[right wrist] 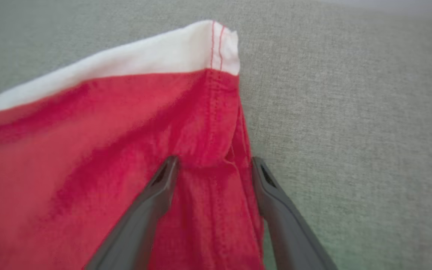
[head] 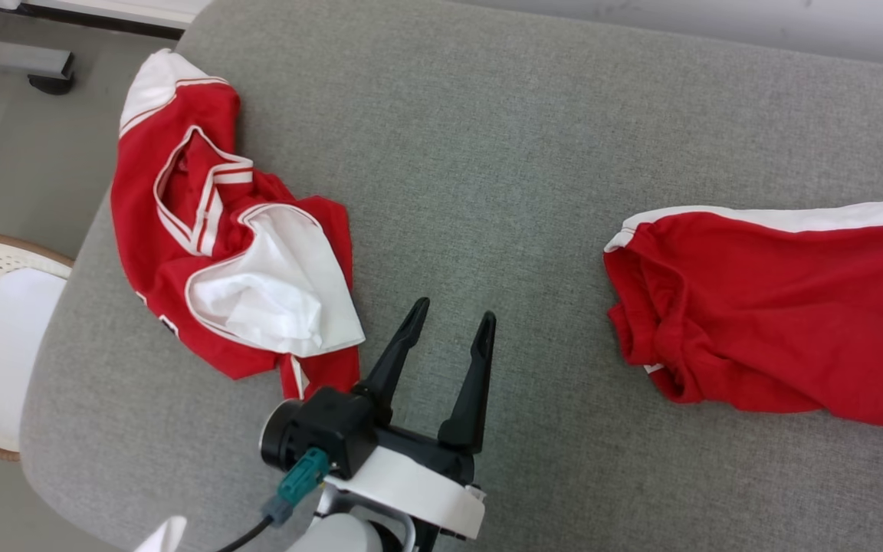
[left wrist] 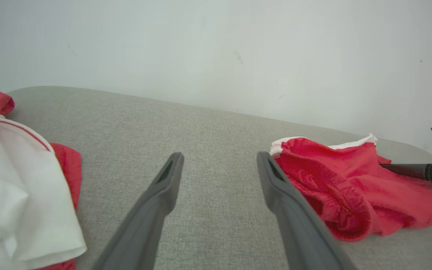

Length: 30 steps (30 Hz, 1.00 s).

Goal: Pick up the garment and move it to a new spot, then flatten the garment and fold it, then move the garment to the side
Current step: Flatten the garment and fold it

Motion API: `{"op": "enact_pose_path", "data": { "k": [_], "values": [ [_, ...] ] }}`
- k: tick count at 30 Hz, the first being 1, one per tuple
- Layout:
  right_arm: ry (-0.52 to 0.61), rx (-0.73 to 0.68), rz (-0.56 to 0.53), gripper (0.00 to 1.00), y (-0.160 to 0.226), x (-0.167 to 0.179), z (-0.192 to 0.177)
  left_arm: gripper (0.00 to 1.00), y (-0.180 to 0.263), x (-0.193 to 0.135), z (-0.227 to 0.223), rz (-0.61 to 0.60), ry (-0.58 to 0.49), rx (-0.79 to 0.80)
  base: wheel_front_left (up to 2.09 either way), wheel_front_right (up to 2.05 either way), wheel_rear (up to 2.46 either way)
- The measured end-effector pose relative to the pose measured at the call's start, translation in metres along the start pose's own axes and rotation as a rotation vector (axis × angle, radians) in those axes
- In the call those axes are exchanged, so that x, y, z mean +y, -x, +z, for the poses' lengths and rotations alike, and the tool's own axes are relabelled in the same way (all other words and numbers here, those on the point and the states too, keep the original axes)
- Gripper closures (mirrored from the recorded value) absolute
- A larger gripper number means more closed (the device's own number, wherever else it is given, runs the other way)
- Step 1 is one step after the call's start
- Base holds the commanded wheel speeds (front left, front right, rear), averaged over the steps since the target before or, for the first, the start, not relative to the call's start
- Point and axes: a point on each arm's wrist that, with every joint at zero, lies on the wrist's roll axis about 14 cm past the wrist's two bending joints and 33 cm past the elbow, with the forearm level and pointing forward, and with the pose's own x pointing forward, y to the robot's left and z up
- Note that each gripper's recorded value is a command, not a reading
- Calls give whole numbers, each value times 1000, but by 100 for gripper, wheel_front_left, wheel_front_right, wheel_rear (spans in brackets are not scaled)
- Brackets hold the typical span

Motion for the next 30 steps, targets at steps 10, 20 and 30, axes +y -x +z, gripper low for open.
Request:
{"op": "enact_pose_path", "data": {
  "k": [10, 20, 30],
  "values": [
    [-93, -64, 73, 100, 10, 23, 2, 0, 6, -5, -8, -25, -9, 0, 0, 0, 0],
    [-238, -173, -88, 100, 73, -46, -2, 0, 21, -10, -22, -56, -1, 34, 0, 0, 0],
    [-276, -281, -279, 100, 131, -116, 10, 0, 32, -3, -26, -42, -9, 41, 0, 0, 0]
  ]
}}
